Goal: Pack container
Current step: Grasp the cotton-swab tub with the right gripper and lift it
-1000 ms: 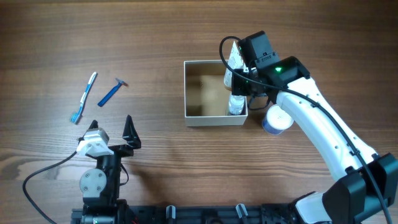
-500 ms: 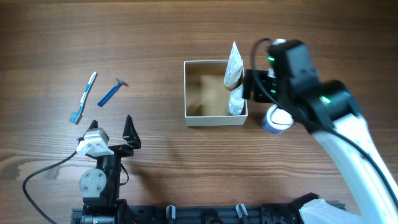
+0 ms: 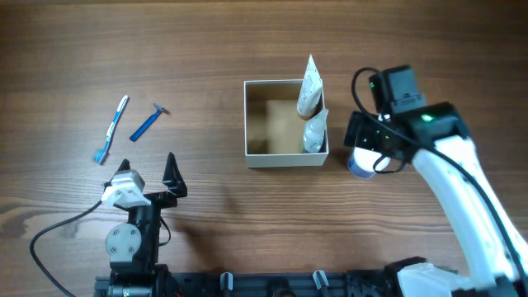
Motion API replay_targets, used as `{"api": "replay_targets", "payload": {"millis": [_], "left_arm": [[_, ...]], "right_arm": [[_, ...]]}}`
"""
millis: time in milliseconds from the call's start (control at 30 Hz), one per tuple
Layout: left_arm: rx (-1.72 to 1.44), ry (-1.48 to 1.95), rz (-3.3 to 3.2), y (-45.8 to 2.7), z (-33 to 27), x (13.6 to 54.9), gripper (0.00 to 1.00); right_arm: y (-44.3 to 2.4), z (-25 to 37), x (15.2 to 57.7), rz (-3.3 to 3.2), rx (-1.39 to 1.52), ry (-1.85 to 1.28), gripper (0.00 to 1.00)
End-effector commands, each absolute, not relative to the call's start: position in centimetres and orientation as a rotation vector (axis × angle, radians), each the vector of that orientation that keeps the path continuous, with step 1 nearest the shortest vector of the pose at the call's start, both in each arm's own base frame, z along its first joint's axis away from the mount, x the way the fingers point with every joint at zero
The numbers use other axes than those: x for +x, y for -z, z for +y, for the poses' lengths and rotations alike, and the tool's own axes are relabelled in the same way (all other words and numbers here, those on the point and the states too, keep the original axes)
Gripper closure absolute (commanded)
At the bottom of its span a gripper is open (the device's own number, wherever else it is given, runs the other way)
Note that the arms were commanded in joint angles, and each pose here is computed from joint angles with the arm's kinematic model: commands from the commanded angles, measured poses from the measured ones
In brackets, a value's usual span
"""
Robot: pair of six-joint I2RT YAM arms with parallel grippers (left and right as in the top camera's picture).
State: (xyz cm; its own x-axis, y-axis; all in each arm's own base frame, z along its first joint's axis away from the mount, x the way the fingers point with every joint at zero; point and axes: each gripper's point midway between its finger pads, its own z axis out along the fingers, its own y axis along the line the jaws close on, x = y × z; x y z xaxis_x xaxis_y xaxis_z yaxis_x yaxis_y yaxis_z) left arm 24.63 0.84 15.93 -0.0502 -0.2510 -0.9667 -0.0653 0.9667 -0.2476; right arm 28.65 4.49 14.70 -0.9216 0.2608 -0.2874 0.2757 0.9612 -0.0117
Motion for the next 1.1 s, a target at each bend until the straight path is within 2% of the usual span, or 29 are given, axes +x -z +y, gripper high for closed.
{"api": "replay_targets", "payload": {"millis": [0, 200, 767, 900, 1067], "left_arm": [[-0.27, 0.146, 1.619, -15.8, 1.2, 24.6, 0.0], [-0.27, 0.147, 1.619, -15.8, 1.2, 24.6, 0.0], [-0.27, 0.146, 1.619, -15.8, 1.2, 24.6, 0.0], [-0.27, 0.146, 1.619, -15.8, 1.2, 24.6, 0.0], [-0.27, 0.147, 1.619, -15.8, 1.2, 24.6, 0.0]], "right_arm": [[-11.8, 3.8, 28.6, 2.9, 0.483, 0.081, 0.0], [-10.1, 3.7, 29.5, 2.937, 0.471, 0.08, 0.0], [-7.4, 2.6, 28.7, 3.03, 0.456, 0.112, 0.01], [-6.1, 3.7, 28.5, 3.066, 0.457, -0.114, 0.0], [-6.1, 3.4, 28.8, 3.054, 0.456, -0.127, 0.0]]}}
